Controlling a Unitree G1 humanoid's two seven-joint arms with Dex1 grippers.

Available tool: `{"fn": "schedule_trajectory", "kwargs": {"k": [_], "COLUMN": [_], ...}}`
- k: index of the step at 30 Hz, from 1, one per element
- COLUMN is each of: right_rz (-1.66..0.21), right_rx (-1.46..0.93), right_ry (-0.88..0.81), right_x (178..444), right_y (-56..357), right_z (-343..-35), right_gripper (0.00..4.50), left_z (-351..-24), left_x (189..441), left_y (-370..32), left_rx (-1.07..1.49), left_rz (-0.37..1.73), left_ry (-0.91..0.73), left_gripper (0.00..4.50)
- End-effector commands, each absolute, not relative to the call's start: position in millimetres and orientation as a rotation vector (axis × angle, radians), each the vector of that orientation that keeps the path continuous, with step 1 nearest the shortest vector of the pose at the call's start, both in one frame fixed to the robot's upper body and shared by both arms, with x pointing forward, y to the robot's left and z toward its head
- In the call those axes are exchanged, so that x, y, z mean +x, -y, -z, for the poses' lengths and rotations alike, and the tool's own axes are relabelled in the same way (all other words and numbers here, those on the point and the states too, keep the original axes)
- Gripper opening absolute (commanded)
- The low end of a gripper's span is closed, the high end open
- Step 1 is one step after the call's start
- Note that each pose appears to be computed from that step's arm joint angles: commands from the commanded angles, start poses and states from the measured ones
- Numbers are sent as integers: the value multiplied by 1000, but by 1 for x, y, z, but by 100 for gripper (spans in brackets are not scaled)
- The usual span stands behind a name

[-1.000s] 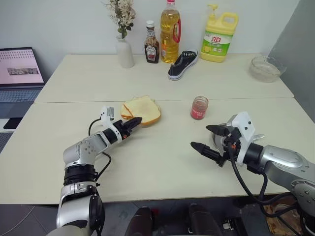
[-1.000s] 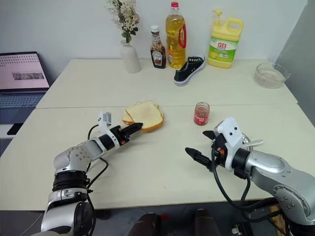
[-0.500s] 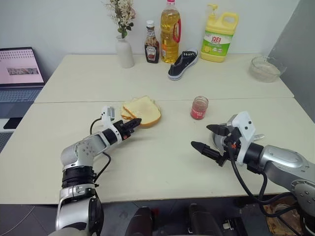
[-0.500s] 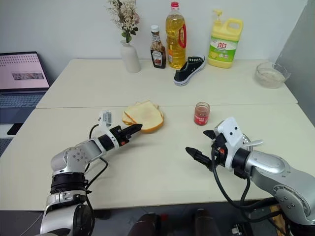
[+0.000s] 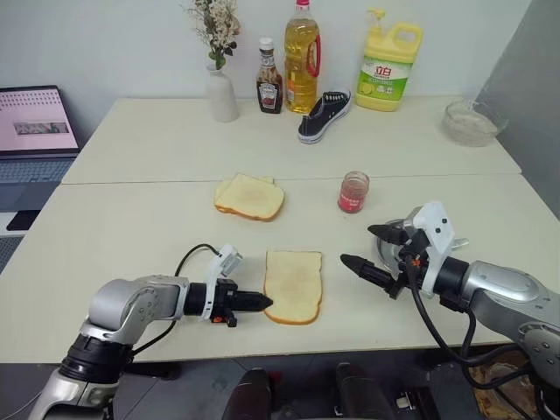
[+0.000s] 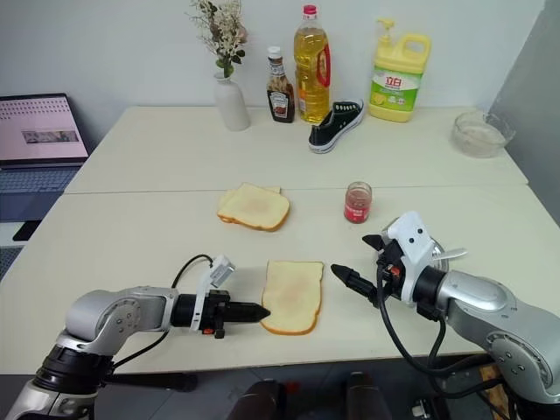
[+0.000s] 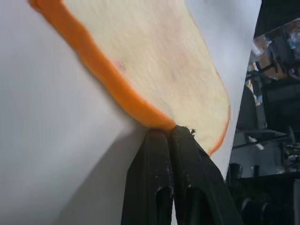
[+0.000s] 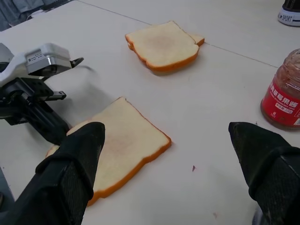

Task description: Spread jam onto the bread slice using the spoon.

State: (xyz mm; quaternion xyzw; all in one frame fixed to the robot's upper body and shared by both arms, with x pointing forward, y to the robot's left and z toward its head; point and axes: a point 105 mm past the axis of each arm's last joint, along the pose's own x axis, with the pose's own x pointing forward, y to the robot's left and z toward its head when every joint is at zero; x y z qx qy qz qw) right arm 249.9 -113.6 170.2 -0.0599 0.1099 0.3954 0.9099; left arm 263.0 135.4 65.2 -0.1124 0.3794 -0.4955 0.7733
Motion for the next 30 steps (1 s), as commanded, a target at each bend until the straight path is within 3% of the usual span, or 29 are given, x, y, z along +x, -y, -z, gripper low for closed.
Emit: {"fn": "schedule_trajectory", "kwargs": {"k": [1,5,14,17,26,30], "right_rz": [-831,-828,-821,-817,-805,-693], "right_rx": [-133,-133,-138,-137,-129,-111], "right_ry": [-179,-181,-188,-192,-202,-212], "right_x": [245,245,244,243,242,243], "right_y": [111,111,114,116,119,141], "right_z": [-180,-179,-178,-178,-175,-173], "right_gripper": [450,450,450,450,450,450], "left_z": [-68,-68,-70,-73,-69,-79], "left_x": [282,295,283,280,272,279], "left_y": [-135,-131,-135,-140,-149,-171], "left_rx": [-193,-214,-196,-201,-216,-200], "left_rz": [1017,984,1006,990,954,881], "left_ry": [-751,-706,-705,-708,-714,-692], "left_gripper": [5,5,5,65,331,444]}}
